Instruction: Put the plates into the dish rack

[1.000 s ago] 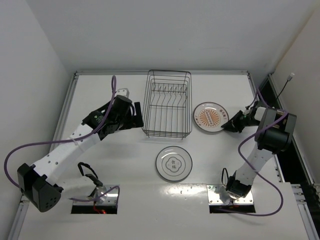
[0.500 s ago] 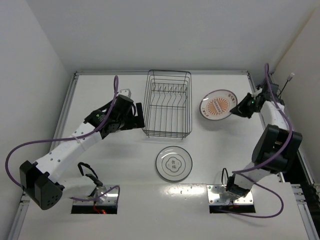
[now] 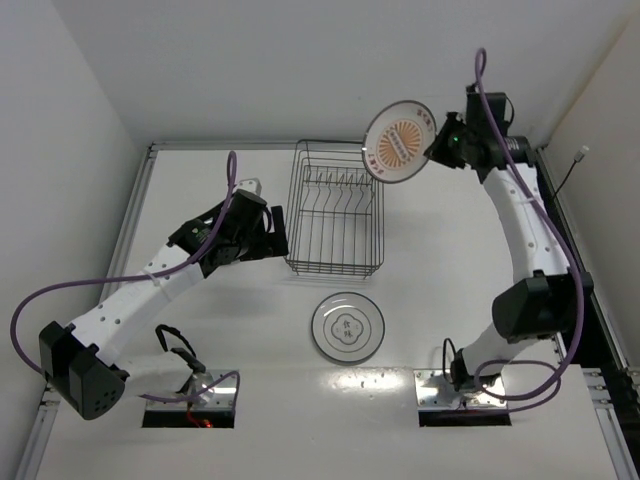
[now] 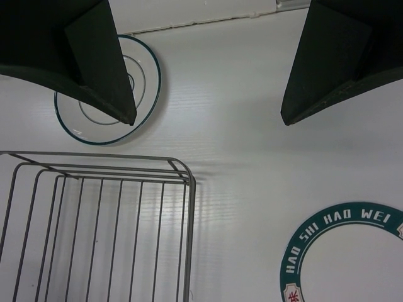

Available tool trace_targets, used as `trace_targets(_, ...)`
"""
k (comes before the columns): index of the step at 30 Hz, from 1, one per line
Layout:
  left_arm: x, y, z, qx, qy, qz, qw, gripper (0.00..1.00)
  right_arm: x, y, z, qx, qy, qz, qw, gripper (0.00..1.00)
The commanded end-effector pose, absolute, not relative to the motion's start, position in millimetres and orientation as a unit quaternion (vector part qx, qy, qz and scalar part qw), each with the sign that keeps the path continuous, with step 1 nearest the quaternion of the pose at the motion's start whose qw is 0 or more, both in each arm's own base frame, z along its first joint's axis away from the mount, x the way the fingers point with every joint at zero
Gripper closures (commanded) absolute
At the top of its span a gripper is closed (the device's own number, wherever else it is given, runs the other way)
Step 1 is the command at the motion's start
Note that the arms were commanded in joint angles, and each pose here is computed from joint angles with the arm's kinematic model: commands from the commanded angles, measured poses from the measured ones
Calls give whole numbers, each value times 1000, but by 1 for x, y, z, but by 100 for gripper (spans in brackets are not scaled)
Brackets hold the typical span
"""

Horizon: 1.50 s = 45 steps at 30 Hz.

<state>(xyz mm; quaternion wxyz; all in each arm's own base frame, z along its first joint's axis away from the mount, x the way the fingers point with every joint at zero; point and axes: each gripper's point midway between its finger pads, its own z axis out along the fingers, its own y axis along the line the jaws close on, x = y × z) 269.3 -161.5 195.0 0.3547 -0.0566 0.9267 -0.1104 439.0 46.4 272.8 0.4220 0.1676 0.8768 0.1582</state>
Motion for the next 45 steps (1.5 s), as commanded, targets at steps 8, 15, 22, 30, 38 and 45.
trace_targets(8, 273, -152, 219, -68, 915, -106, 382, 0, 485, 64, 283, 198, 875, -18, 441, 100)
trace_targets(15, 270, -146, 219, -71, 914, -99, 386, 0, 483, 73, 274, 190, 876, -67, 438, 100)
trace_targets(22, 270, -146, 219, -67, 915, -97, 386, 0, 486, 91, 240, 172, 891, -93, 410, 100)
trace_targets(30, 270, -146, 219, -67, 915, -97, 386, 0, 487, 107, 211, 152, 903, -120, 382, 100)
trace_targets(38, 272, -143, 219, -66, 914, -88, 391, 0, 481, 121, 187, 133, 915, -149, 351, 100)
trace_targets(45, 272, -141, 220, -64, 913, -83, 394, 0, 466, 176, 165, 94, 934, -82, 335, 96)
